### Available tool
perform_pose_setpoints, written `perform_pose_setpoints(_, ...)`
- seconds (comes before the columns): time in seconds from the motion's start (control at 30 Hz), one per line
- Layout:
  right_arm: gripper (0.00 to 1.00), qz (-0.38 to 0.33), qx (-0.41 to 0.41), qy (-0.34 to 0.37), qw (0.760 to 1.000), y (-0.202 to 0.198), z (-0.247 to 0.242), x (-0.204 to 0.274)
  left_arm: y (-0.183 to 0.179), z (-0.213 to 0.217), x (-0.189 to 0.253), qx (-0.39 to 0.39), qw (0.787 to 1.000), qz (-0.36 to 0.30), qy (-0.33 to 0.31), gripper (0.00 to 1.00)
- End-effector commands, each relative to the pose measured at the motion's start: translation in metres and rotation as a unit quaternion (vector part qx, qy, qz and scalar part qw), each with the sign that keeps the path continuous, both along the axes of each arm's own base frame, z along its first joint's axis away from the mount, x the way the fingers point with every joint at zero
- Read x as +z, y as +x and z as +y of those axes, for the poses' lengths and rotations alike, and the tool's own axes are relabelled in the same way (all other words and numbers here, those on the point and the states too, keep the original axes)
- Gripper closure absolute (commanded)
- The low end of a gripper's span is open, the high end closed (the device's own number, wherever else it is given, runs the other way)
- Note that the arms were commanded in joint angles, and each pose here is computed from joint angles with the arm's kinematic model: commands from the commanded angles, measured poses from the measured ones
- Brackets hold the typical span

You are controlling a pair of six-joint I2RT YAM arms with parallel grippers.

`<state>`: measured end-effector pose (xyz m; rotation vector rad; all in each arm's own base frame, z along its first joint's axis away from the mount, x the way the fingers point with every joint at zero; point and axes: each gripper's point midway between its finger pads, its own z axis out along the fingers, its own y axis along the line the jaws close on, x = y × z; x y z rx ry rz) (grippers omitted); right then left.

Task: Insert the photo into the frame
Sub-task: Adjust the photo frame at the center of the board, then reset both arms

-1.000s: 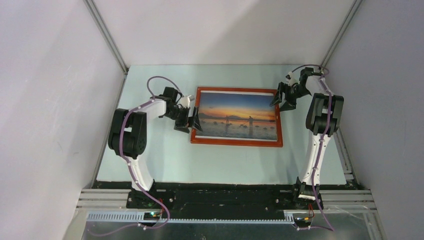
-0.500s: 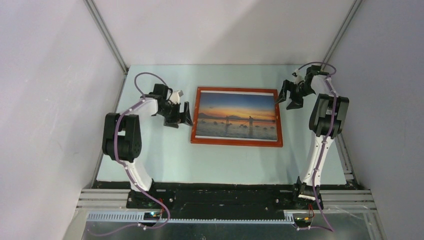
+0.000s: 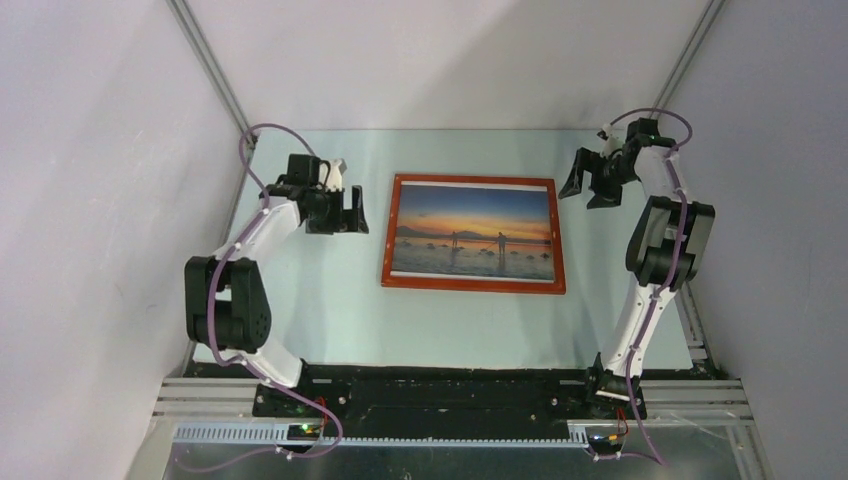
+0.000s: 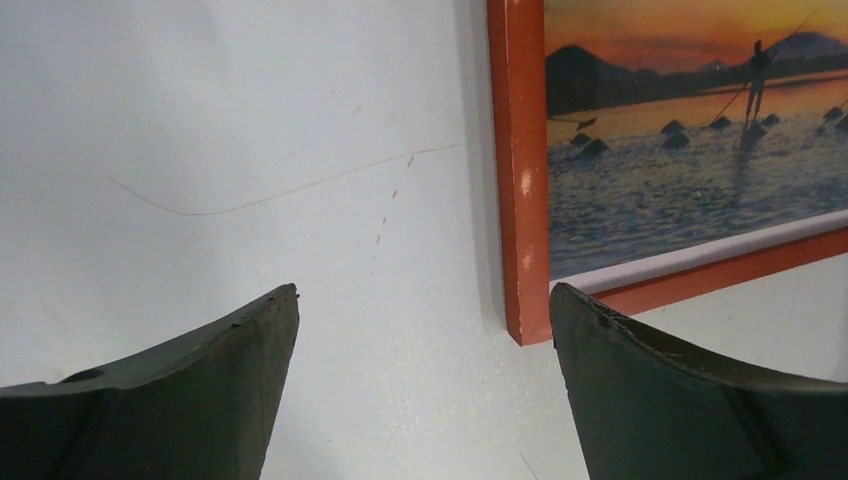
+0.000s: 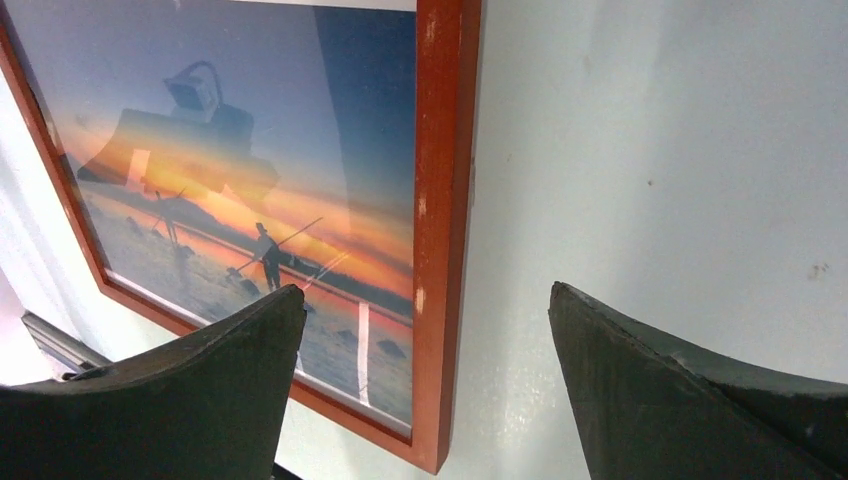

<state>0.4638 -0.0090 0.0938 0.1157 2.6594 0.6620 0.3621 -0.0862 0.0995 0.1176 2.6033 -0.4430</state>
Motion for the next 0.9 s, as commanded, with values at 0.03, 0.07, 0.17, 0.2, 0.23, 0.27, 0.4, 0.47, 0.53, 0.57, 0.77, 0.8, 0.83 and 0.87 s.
perform_pose_setpoints(0.03,0.02,-0.063,-0.012,-0.027,0.998,-0.004,-0.016,0.043,0.026,0.02,0.055,0.02,0.994,-0.101,0.035,0.0)
perform_pose_setpoints(0.07,0.01,-0.062,-0.016,-0.028,0.998,-0.007,-0.017,0.04,0.029,0.023,0.062,0.024,0.992,-0.116,0.037,0.0)
perform_pose_setpoints(0.17,0.01,-0.078,-0.03,-0.039,0.996,-0.021,-0.025,0.046,0.031,0.029,0.082,0.032,0.986,-0.16,0.041,0.0)
perform_pose_setpoints(0.2,0.01,-0.089,-0.033,-0.043,0.995,-0.021,-0.027,0.049,0.031,0.031,0.085,0.035,0.983,-0.172,0.044,0.0)
perform_pose_setpoints(0.23,0.01,-0.091,-0.038,-0.047,0.994,-0.03,-0.029,0.051,0.029,0.033,0.096,0.037,0.98,-0.191,0.045,0.0)
perform_pose_setpoints(0.27,0.01,-0.103,-0.041,-0.053,0.992,-0.03,-0.031,0.053,0.029,0.034,0.097,0.039,0.978,-0.201,0.047,0.0)
perform_pose_setpoints(0.4,0.01,-0.137,-0.058,-0.078,0.986,-0.048,-0.039,0.065,0.021,0.04,0.119,0.05,0.963,-0.26,0.054,0.0)
perform_pose_setpoints(0.47,0.0,-0.152,-0.063,-0.088,0.982,-0.058,-0.04,0.073,0.015,0.043,0.13,0.058,0.954,-0.29,0.056,0.0)
perform_pose_setpoints(0.53,0.01,-0.171,-0.067,-0.097,0.978,-0.066,-0.04,0.084,0.009,0.045,0.139,0.067,0.945,-0.314,0.054,0.0)
perform_pose_setpoints(0.57,0.01,-0.185,-0.068,-0.101,0.975,-0.071,-0.039,0.091,0.005,0.045,0.144,0.071,0.941,-0.327,0.049,0.0)
perform_pose_setpoints(0.77,0.01,-0.242,-0.074,-0.124,0.959,-0.097,-0.033,0.126,-0.008,0.046,0.169,0.083,0.923,-0.373,0.038,0.0)
perform_pose_setpoints(0.8,0.01,-0.258,-0.073,-0.129,0.955,-0.103,-0.03,0.135,-0.011,0.049,0.175,0.09,0.918,-0.383,0.042,0.0)
perform_pose_setpoints(0.83,0.01,-0.264,-0.073,-0.137,0.952,-0.105,-0.03,0.138,-0.012,0.051,0.177,0.093,0.915,-0.39,0.043,0.0)
perform_pose_setpoints(0.87,0.01,-0.279,-0.072,-0.143,0.947,-0.111,-0.028,0.146,-0.015,0.054,0.184,0.102,0.91,-0.4,0.048,0.0)
